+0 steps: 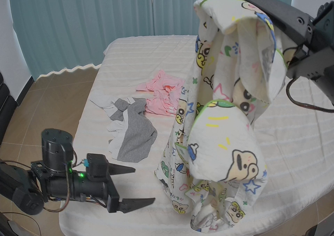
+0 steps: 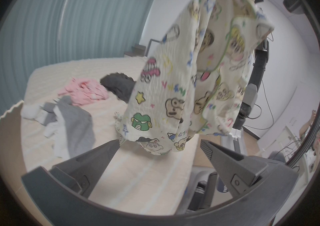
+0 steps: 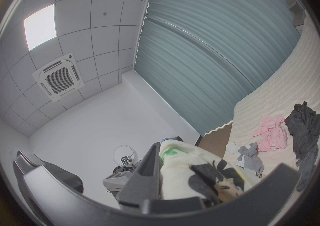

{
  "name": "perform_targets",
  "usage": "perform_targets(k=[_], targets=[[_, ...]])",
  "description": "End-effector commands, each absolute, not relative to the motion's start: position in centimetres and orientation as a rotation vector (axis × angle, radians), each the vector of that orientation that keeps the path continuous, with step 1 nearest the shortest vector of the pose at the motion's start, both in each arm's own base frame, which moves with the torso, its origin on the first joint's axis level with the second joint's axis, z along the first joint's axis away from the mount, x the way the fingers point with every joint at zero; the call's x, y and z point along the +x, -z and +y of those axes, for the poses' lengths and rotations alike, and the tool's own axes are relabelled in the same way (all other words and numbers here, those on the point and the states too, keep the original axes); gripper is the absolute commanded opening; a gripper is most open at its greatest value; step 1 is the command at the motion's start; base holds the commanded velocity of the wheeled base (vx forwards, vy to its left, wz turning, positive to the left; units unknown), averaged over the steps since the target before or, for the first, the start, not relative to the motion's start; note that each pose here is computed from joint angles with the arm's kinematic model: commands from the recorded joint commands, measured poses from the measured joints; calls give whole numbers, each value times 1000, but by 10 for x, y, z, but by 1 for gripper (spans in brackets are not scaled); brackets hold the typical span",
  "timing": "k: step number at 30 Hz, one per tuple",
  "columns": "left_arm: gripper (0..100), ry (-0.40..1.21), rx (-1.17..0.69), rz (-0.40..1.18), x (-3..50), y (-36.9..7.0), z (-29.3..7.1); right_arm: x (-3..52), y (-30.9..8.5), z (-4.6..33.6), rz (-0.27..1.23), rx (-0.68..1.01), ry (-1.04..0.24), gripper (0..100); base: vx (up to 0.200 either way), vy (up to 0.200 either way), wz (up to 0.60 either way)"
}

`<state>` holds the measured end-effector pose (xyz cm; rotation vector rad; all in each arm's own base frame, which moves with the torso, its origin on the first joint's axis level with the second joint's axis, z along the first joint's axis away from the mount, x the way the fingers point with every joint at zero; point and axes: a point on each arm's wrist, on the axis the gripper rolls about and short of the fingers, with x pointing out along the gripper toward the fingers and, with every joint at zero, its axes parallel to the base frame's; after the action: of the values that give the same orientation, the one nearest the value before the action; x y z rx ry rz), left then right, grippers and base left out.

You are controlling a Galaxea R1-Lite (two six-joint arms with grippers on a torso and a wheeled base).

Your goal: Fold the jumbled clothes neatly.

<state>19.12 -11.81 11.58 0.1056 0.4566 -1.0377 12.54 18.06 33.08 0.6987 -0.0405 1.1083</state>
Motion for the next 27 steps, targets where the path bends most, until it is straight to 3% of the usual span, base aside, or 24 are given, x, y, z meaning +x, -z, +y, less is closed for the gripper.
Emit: perform_targets(k=[1, 7, 19, 27], targets=[[100, 1102, 97, 540, 183, -93, -156, 120, -334, 180, -56, 716, -1138, 0, 0, 0, 0], [100, 1027, -15, 432, 177, -98, -179, 119, -328, 178, -42, 710, -1132, 0, 0, 0, 0], [100, 975, -144, 454, 150, -104, -193, 125, -327, 171, -38, 738, -1092, 0, 0, 0, 0], [100, 632, -101, 349, 164, -92, -226, 125, -328, 171, -39, 738, -1093, 0, 0, 0, 0]])
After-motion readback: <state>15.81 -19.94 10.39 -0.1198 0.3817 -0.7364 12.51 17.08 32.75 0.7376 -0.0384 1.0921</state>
